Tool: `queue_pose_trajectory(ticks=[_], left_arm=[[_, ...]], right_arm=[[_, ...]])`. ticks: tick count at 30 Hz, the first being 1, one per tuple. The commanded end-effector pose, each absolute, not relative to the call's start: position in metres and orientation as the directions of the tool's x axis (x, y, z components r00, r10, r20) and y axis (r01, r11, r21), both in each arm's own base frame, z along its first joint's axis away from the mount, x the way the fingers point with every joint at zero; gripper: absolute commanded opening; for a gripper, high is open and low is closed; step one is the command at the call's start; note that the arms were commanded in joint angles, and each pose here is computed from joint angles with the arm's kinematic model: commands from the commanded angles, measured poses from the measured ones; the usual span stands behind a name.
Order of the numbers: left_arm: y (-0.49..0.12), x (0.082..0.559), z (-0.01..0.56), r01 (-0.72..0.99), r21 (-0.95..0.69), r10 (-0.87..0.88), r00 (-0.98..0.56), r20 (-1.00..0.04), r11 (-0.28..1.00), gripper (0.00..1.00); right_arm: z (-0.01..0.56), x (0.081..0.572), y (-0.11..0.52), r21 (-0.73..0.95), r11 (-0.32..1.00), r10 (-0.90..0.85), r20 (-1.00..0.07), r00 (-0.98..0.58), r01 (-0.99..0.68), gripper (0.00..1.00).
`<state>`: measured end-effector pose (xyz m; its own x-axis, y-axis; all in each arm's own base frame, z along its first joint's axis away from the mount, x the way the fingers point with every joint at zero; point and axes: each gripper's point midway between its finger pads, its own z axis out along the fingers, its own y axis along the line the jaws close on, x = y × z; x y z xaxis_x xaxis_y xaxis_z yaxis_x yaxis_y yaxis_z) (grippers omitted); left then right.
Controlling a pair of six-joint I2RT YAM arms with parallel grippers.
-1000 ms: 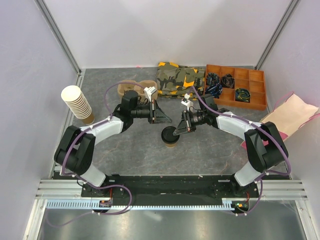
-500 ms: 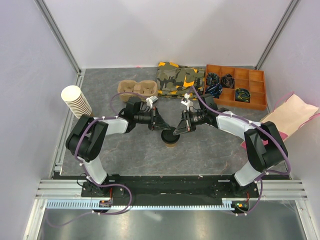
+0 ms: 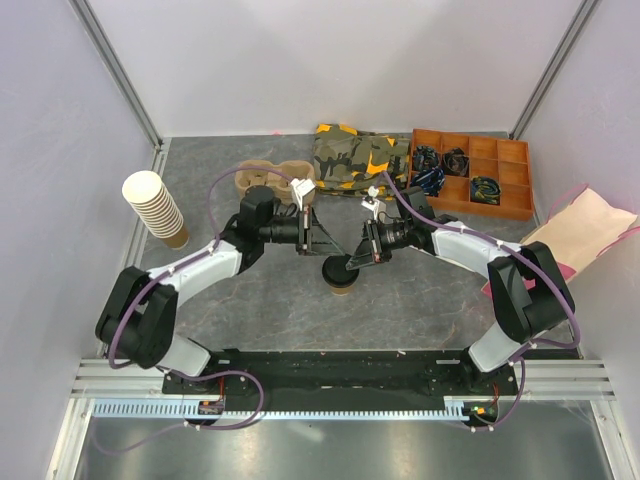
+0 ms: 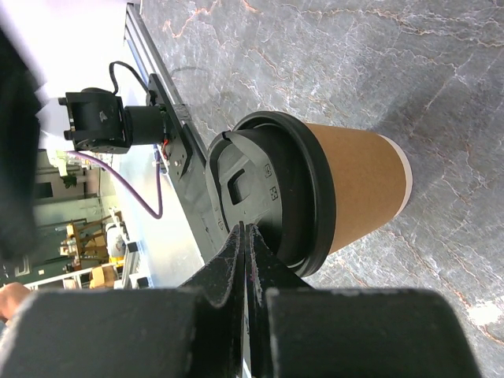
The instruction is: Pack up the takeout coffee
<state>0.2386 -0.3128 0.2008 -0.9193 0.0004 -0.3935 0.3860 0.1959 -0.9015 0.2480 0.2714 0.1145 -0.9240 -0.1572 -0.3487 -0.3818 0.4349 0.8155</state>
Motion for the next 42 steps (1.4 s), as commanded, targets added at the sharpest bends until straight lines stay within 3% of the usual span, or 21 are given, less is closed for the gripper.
queue_pose_trajectory(ticks=[1,12,15,20,25,33,42], left_arm=[[-0.32,0.216,0.195,0.417,-0.89,0.057,-0.908,-0.414,0.185,0.14],[-0.303,0.214,0.057,0.129,-0.864,0.037,-0.991,-0.128,0.487,0.12],[-0.303,0.219,0.069,0.166,-0.862,0.04,-0.985,-0.167,0.479,0.12],[-0.309,0.221,0.12,0.323,-0.865,0.071,-0.944,-0.321,0.384,0.15],[-0.31,0.222,0.157,0.427,-0.846,0.071,-0.901,-0.428,0.317,0.2],[-0.316,0.235,0.15,0.361,-0.882,0.034,-0.929,-0.368,0.303,0.2],[-0.318,0.252,0.118,0.241,-0.916,-0.007,-0.966,-0.257,0.321,0.19]], right_arm=[[0.075,0.258,0.255,0.72,0.583,-0.16,-0.352,-0.922,-0.376,0.02],[0.069,0.256,0.254,0.722,0.586,-0.165,-0.337,-0.927,-0.367,0.02],[0.069,0.256,0.255,0.725,0.585,-0.167,-0.332,-0.928,-0.364,0.02],[0.073,0.258,0.257,0.731,0.572,-0.168,-0.34,-0.925,-0.372,0.02],[0.102,0.263,0.265,0.746,0.512,-0.158,-0.406,-0.9,-0.426,0.04],[0.146,0.262,0.274,0.767,0.423,-0.134,-0.473,-0.871,-0.482,0.09],[0.166,0.253,0.278,0.797,0.36,-0.128,-0.472,-0.872,-0.485,0.11]])
